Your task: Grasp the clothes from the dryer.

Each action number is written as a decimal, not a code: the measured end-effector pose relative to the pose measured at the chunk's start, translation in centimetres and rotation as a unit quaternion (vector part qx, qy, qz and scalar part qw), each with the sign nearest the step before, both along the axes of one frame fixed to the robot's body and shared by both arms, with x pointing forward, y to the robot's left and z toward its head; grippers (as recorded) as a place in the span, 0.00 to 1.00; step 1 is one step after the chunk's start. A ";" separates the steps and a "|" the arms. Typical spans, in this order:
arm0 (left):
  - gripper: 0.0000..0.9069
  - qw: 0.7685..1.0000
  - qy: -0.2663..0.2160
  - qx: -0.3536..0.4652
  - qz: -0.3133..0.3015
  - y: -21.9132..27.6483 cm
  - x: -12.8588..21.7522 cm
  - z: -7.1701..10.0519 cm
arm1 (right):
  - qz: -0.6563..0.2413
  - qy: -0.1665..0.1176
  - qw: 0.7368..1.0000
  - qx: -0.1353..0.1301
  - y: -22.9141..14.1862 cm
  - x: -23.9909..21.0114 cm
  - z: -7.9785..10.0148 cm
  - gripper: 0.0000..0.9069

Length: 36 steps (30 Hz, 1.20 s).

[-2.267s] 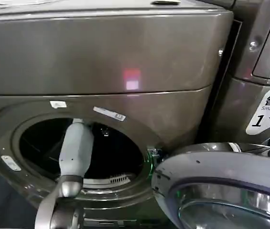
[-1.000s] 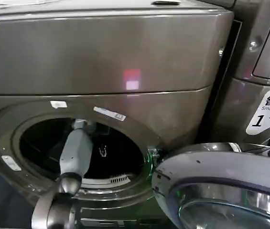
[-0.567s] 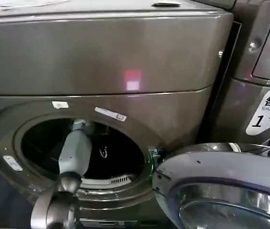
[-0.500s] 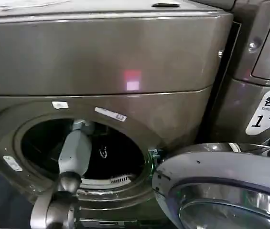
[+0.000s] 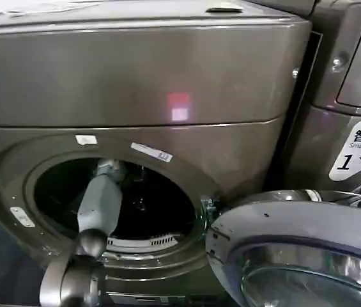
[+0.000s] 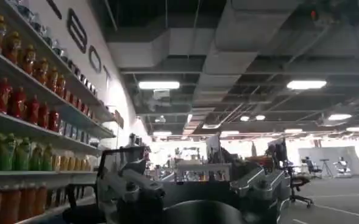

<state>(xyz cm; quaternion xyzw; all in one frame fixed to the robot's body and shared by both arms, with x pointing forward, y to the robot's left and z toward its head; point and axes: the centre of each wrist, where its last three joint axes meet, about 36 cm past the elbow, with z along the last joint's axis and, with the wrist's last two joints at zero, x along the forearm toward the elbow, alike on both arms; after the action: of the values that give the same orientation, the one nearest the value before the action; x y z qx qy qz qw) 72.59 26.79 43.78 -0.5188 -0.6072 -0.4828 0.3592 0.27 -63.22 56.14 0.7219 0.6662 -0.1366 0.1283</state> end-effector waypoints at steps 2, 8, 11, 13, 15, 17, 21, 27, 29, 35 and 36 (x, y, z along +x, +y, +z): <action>0.00 1.000 -0.004 0.000 0.003 0.0 0.0 0.0 | 0.000 0.000 1.000 0.000 0.0 0.0 0.0 1.00; 0.00 1.000 -0.011 -0.010 0.016 -0.2 -0.2 -0.5 | 0.000 0.000 1.000 0.000 0.0 0.0 0.0 1.00; 0.00 0.999 -0.019 -0.022 0.026 -0.5 -0.3 -0.9 | 0.000 0.000 1.000 0.000 0.0 0.0 0.0 1.00; 0.00 0.998 -0.035 -0.033 0.036 -0.7 -0.5 -1.0 | 0.000 0.000 1.000 0.000 0.0 0.0 0.0 1.00; 0.00 0.996 -0.054 -0.045 0.047 -1.0 -0.7 -1.0 | 0.001 0.001 1.000 0.000 0.0 0.0 0.0 1.00; 0.00 0.994 -0.075 -0.060 0.060 -1.3 -0.9 -0.8 | 0.002 0.003 1.000 0.000 0.1 0.1 0.0 1.00; 0.00 0.982 -0.124 -0.106 0.098 -2.1 -1.5 -0.5 | 0.001 0.007 1.000 0.000 0.0 0.0 0.1 1.00; 0.00 0.948 -0.205 -0.177 0.166 -3.7 -2.7 0.0 | 0.002 0.011 1.000 0.000 0.0 0.3 0.0 1.00; 0.00 0.934 -0.227 -0.200 0.190 -4.1 -3.2 0.0 | 0.003 0.012 1.000 -0.002 0.1 0.5 0.1 1.00; 0.00 0.882 -0.282 -0.269 0.264 -5.9 -4.8 0.7 | 0.001 0.015 1.000 -0.005 0.3 0.4 0.5 1.00; 0.00 0.872 -0.289 -0.282 0.279 -6.3 -5.1 0.8 | 0.000 0.016 1.000 -0.005 0.2 0.4 0.5 1.00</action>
<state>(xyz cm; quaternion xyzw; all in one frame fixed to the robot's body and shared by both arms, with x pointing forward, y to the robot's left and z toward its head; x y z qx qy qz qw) 67.51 20.45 44.59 -0.2450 -0.9134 -0.2995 0.1263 0.65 -62.98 56.64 0.7188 0.6677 -0.1512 0.1212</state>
